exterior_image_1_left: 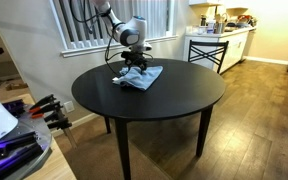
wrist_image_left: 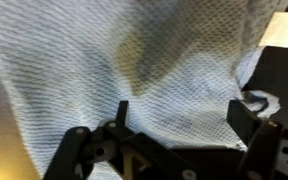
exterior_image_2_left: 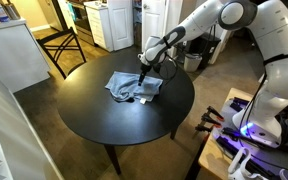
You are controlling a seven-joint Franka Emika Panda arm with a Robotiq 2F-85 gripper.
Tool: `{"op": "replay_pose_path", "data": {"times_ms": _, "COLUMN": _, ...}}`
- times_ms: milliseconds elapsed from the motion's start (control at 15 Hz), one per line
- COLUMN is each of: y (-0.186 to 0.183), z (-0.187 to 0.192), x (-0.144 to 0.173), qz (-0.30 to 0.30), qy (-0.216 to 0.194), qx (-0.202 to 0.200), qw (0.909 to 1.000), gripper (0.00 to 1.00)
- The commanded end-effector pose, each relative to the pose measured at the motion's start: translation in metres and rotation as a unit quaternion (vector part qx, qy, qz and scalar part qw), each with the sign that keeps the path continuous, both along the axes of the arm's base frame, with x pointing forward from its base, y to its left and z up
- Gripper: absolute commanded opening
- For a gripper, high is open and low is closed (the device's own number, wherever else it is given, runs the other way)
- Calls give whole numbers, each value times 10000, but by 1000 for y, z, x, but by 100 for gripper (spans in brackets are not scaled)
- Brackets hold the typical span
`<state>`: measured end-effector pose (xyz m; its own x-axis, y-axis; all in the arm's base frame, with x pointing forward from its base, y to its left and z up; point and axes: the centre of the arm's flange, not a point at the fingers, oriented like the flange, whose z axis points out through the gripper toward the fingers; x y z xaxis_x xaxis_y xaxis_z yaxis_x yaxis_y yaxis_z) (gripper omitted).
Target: Use the blue towel to wipe the table.
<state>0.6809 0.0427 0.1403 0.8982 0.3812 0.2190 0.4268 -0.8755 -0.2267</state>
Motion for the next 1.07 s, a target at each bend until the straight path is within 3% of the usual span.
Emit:
{"op": "replay_pose_path", "data": {"times_ms": 0, "y": 59, "z": -4, "x": -4, "qz": 636, "qy": 221, "qx": -234, "qw": 9975, "gripper": 100}}
{"op": "replay_pose_path", "data": {"times_ms": 200, "y": 92, "z": -11, "x": 3, "qz": 1019, "qy": 459, "qx": -524, "qw": 9924, "gripper": 100}}
{"op": "replay_pose_path", "data": {"times_ms": 467, "y": 107, "z": -12, "x": 8, "qz": 1350, "qy": 523, "qx": -862, "qw": 9857, "gripper": 100}}
{"op": "replay_pose_path", "data": {"times_ms": 1000, "y": 56, "z": -35, "x": 24, "qz": 1128, "qy": 801, "qx": -1191, "qw": 9832, "gripper": 100}}
